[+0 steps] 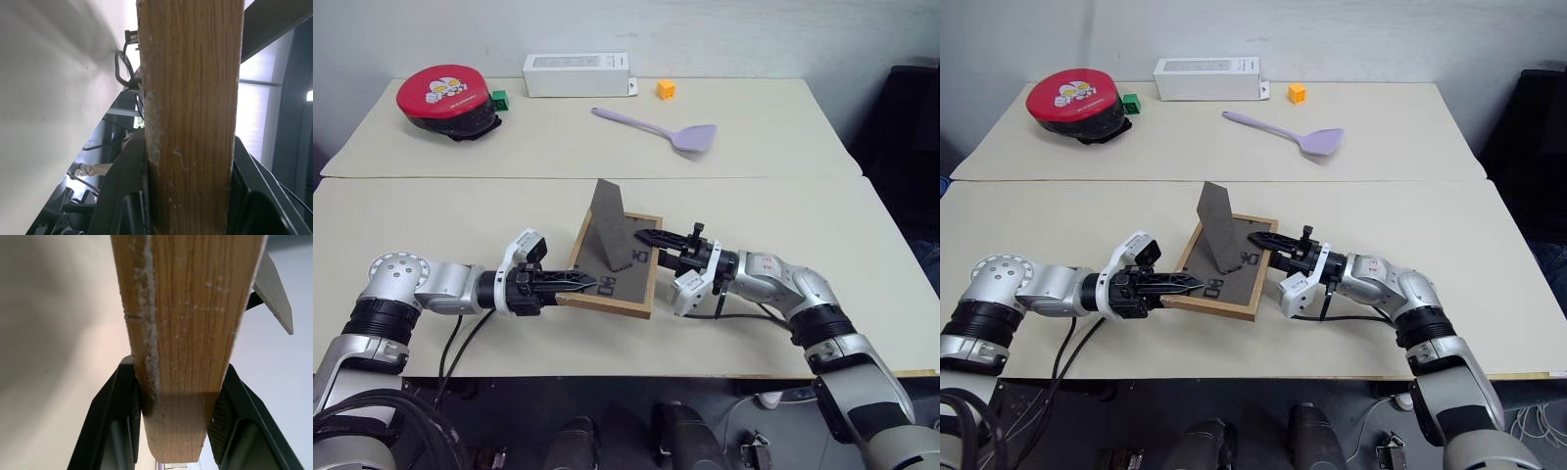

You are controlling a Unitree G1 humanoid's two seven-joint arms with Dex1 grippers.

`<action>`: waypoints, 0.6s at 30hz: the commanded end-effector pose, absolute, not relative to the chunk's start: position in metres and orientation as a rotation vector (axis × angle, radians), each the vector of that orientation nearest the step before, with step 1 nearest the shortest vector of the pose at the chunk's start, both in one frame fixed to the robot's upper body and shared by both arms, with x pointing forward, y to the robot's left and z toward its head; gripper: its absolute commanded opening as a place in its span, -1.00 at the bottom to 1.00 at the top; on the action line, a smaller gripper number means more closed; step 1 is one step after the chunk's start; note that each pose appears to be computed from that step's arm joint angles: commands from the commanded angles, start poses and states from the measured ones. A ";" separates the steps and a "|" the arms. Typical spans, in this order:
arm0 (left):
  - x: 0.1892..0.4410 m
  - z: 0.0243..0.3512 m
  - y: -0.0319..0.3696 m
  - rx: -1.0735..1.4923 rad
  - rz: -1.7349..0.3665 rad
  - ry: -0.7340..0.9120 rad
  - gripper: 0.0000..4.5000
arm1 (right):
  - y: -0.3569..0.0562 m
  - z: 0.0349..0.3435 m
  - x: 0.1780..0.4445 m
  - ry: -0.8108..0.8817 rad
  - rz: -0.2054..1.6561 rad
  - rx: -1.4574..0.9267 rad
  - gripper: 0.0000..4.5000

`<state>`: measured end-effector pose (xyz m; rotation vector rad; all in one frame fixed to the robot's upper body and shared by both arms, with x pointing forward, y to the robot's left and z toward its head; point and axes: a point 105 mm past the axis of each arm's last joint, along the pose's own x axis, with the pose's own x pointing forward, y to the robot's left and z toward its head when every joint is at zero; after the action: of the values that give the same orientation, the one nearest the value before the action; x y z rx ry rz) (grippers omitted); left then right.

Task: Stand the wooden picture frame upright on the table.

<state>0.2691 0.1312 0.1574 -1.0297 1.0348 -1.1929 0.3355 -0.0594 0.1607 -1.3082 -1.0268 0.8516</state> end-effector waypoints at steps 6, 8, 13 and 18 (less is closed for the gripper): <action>0.269 0.184 0.142 -0.895 -1.153 0.786 0.29 | -0.071 0.182 0.335 -1.086 0.780 -1.255 -0.43; 0.270 0.187 0.154 -0.876 -1.104 0.769 0.53 | -0.072 0.185 0.333 -1.105 0.781 -1.247 -0.43; 0.284 0.184 0.203 -0.642 -0.890 0.619 0.81 | -0.079 0.190 0.327 -1.108 0.788 -1.192 -0.43; 0.287 0.193 0.224 -0.019 -0.999 0.144 0.88 | -0.103 0.196 0.332 -0.771 0.843 -0.772 -0.43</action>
<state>0.2951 0.2324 0.1792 -0.2756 0.2674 -0.8805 0.3318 -0.0958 0.1727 -0.9753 -0.8193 0.8458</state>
